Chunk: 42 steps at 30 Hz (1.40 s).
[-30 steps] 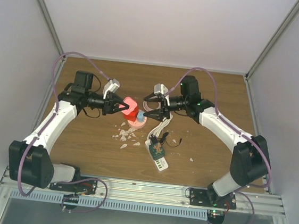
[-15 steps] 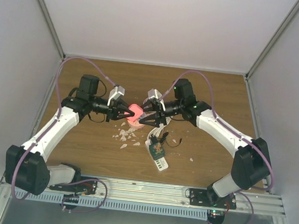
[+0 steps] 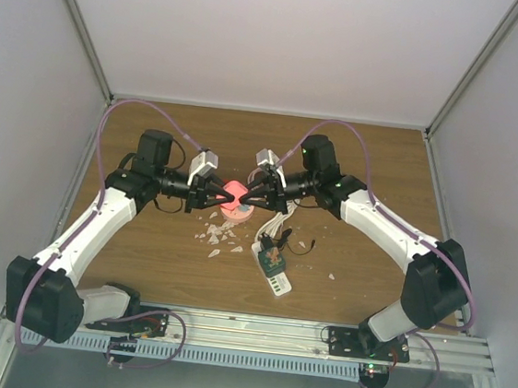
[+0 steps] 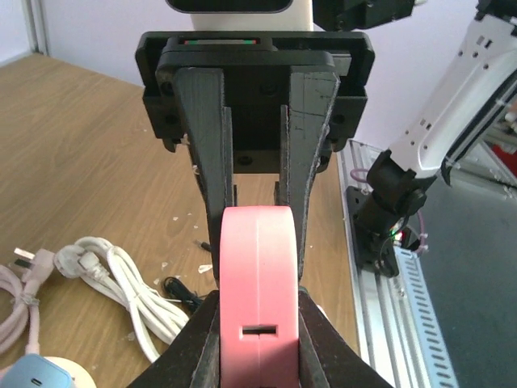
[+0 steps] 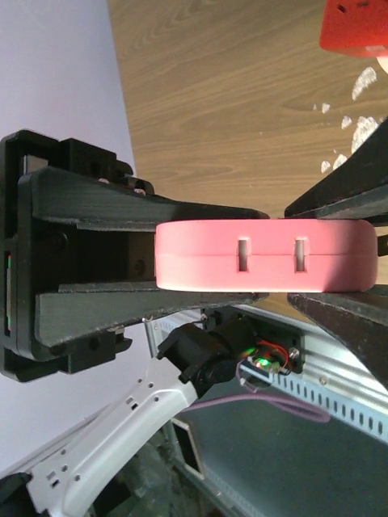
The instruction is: Pull the plug off the socket
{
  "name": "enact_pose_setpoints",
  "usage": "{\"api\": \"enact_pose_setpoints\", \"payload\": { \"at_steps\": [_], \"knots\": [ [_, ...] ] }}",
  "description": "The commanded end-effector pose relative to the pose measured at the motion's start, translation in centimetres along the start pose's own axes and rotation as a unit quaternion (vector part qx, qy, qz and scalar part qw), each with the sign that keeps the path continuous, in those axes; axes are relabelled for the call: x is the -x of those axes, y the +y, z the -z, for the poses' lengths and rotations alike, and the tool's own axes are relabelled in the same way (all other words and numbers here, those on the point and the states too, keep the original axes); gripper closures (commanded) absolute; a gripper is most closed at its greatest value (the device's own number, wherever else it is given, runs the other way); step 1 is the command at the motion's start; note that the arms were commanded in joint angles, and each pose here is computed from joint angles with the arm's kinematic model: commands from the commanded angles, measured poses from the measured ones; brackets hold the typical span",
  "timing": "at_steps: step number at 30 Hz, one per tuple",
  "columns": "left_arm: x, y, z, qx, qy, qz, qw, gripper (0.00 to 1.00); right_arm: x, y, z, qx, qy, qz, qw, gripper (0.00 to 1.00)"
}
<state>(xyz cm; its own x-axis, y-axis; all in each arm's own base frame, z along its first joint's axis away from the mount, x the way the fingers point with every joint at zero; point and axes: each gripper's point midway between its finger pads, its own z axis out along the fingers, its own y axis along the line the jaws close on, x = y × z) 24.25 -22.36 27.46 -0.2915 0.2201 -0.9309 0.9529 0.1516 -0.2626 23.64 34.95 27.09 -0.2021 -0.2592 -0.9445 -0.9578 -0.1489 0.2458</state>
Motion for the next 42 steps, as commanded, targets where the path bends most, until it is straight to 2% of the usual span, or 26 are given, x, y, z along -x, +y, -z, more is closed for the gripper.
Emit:
{"api": "enact_pose_setpoints", "payload": {
  "at_steps": [1, 3, 7, 10, 13, 21, 28, 34, 35, 36, 38, 40, 42],
  "knots": [
    [0.5, 0.1, 0.1, 0.015, -0.003, -0.028, 0.999, 0.87, 1.4, 0.9, 0.1, 0.011, -0.012, 0.013, 1.000, 0.92],
    [0.6, 0.4, 0.2, 0.022, 0.005, -0.020, 1.000, 0.80, 1.4, 1.0, 0.2, 0.012, -0.011, 0.012, 1.000, 0.95],
    [0.9, 0.5, 0.8, 0.011, 0.012, 0.002, 1.000, 0.56, 1.1, 1.0, 0.4, 0.005, -0.008, 0.016, 1.000, 0.99],
    [0.9, 0.6, 1.1, 0.017, 0.011, 0.007, 1.000, 0.52, 0.9, 1.0, 0.5, -0.001, -0.007, 0.018, 1.000, 1.00],
    [0.8, 0.8, 1.3, 0.023, 0.012, 0.011, 1.000, 0.53, 0.8, 1.0, 0.6, -0.003, -0.006, 0.016, 1.000, 0.99],
    [0.3, 1.0, 1.6, 0.030, 0.016, 0.017, 0.999, 0.65, 0.6, 0.8, 0.8, -0.008, -0.005, 0.015, 1.000, 0.99],
    [0.3, 1.0, 1.9, 0.032, 0.016, 0.017, 0.999, 0.66, 0.2, 0.6, 0.8, -0.011, -0.002, 0.009, 1.000, 0.99],
    [0.5, 0.9, 1.9, 0.027, 0.011, 0.017, 0.999, 0.79, 0.3, 0.6, 0.8, -0.009, -0.005, 0.011, 1.000, 0.99],
    [0.5, 0.9, 1.9, 0.024, 0.010, 0.017, 1.000, 0.83, 0.5, 0.6, 0.8, -0.009, -0.006, 0.013, 1.000, 0.94],
    [0.7, 0.8, 1.9, 0.023, 0.007, 0.015, 1.000, 0.88, 0.6, 0.5, 0.8, -0.011, -0.006, 0.014, 1.000, 0.83],
    [0.9, 0.7, 2.0, 0.026, 0.002, 0.012, 1.000, 0.94, 0.9, 0.1, 0.9, -0.022, -0.005, 0.015, 1.000, 0.43],
    [1.4, 0.7, 2.2, 0.031, -0.007, 0.004, 0.999, 0.97, 1.2, -0.4, 1.3, -0.040, -0.004, 0.018, 0.999, 0.30],
    [1.9, 0.6, 2.6, 0.037, -0.018, 0.001, 0.999, 1.00, 1.5, -1.2, 1.9, -0.060, -0.004, 0.018, 0.998, 0.26]
  ]
}}
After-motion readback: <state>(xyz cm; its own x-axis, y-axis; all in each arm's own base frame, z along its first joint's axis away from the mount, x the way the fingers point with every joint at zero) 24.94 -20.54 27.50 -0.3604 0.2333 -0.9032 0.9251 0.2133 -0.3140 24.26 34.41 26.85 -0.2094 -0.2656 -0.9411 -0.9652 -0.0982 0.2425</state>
